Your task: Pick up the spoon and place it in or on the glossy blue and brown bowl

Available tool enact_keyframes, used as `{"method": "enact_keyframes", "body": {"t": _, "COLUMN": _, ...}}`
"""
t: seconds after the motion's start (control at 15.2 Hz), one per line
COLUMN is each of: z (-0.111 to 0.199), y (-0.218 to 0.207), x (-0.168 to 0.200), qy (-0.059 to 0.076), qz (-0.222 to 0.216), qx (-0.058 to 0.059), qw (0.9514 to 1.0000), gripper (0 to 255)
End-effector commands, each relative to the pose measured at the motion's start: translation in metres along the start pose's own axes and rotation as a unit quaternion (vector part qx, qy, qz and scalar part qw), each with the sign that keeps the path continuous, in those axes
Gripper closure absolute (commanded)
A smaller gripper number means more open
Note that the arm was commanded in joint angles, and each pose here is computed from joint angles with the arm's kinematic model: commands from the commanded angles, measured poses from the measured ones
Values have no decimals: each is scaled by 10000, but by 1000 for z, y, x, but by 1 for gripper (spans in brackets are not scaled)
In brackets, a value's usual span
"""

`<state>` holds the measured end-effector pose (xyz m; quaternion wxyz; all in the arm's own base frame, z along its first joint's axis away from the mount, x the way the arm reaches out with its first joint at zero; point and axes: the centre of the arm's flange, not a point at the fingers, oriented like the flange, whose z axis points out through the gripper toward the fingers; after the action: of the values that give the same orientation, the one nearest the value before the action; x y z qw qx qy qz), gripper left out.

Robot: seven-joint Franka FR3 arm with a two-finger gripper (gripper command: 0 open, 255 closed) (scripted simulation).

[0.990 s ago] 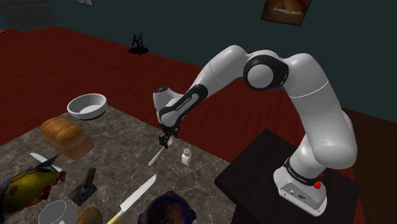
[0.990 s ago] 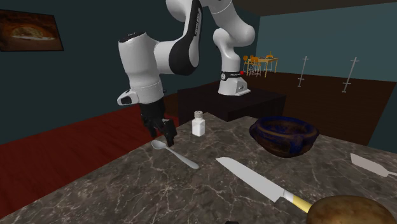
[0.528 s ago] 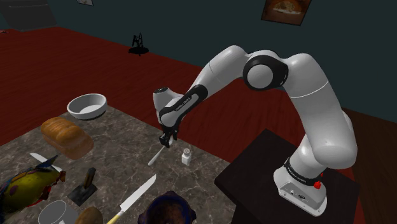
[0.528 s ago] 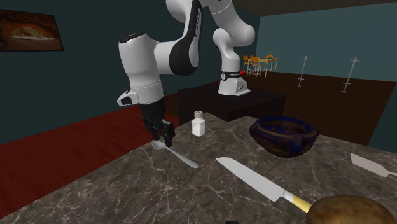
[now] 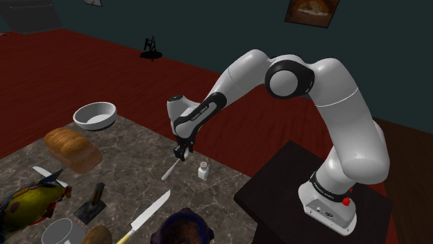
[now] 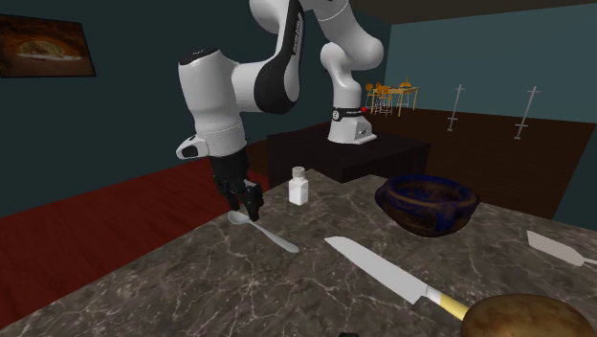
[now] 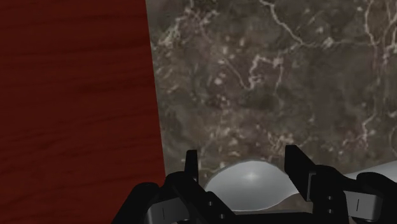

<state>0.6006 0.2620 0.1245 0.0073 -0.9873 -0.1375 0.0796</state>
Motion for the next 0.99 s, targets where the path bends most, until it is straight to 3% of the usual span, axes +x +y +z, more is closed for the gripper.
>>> {"method": "enact_keyframes", "body": {"t": 0.0, "z": 0, "y": 0, "x": 0, "qy": -1, "qz": 0, "qx": 0, "qw": 10000, "gripper": 255}}
{"method": "enact_keyframes", "body": {"t": 0.92, "z": -73, "y": -3, "x": -12, "qy": -1, "qz": -1, "qx": 0, "qw": 10000, "gripper": 255}}
